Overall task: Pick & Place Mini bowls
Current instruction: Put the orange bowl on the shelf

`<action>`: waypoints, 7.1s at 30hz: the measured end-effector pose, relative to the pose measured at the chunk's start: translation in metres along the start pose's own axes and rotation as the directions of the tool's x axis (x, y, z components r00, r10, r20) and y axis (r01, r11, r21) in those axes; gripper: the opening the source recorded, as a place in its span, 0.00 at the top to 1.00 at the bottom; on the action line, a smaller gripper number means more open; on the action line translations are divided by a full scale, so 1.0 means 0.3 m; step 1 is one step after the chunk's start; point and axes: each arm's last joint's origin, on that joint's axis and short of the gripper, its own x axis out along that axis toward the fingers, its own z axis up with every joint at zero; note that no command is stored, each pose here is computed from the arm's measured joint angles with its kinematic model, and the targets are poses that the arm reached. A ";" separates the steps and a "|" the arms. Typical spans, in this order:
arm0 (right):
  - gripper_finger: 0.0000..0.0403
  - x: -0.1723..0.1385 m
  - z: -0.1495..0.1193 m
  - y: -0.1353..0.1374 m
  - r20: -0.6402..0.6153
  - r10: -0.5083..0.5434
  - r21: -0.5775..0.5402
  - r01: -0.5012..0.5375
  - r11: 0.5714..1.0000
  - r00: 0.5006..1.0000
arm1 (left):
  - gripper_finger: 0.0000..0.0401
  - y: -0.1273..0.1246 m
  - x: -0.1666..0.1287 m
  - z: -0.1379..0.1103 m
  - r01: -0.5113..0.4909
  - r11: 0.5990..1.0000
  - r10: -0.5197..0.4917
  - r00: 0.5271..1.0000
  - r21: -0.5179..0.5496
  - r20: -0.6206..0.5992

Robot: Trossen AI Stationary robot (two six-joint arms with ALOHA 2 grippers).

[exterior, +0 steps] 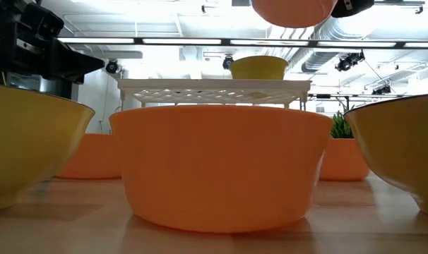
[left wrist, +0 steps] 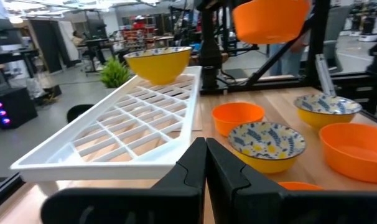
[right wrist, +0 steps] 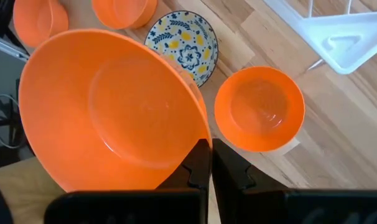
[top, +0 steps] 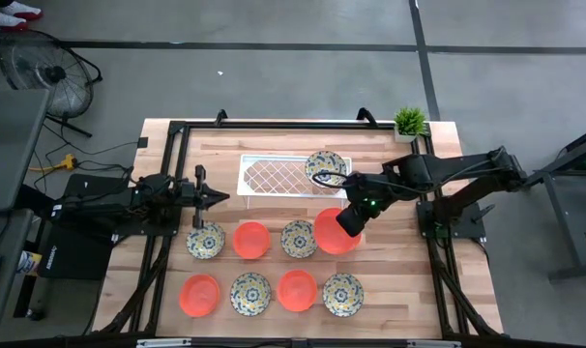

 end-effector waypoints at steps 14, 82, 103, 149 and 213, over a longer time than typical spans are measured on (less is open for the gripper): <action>1.00 -0.001 0.015 -0.004 0.081 -0.035 0.005 0.035 0.999 0.996 | 1.00 0.004 0.000 0.000 -0.042 0.999 0.042 0.999 -0.004 -0.003; 1.00 0.221 0.040 0.080 -0.098 -0.012 0.206 0.033 0.978 0.995 | 0.69 -0.112 0.481 0.533 0.692 0.227 -0.418 0.705 0.686 -0.573; 1.00 0.240 0.077 0.063 -0.130 0.001 0.212 0.027 0.977 0.992 | 0.69 -0.305 0.715 0.557 0.611 -0.283 -0.116 0.744 0.740 -0.658; 1.00 0.235 0.129 -0.013 -0.100 -0.144 0.073 0.152 0.986 0.985 | 0.69 -0.326 0.753 0.480 0.653 0.554 -0.078 0.659 0.517 -0.748; 1.00 0.213 0.084 0.000 -0.258 -0.058 -0.160 0.016 0.987 0.964 | 0.69 -0.460 0.845 0.422 0.592 -0.320 0.045 0.790 0.740 -0.612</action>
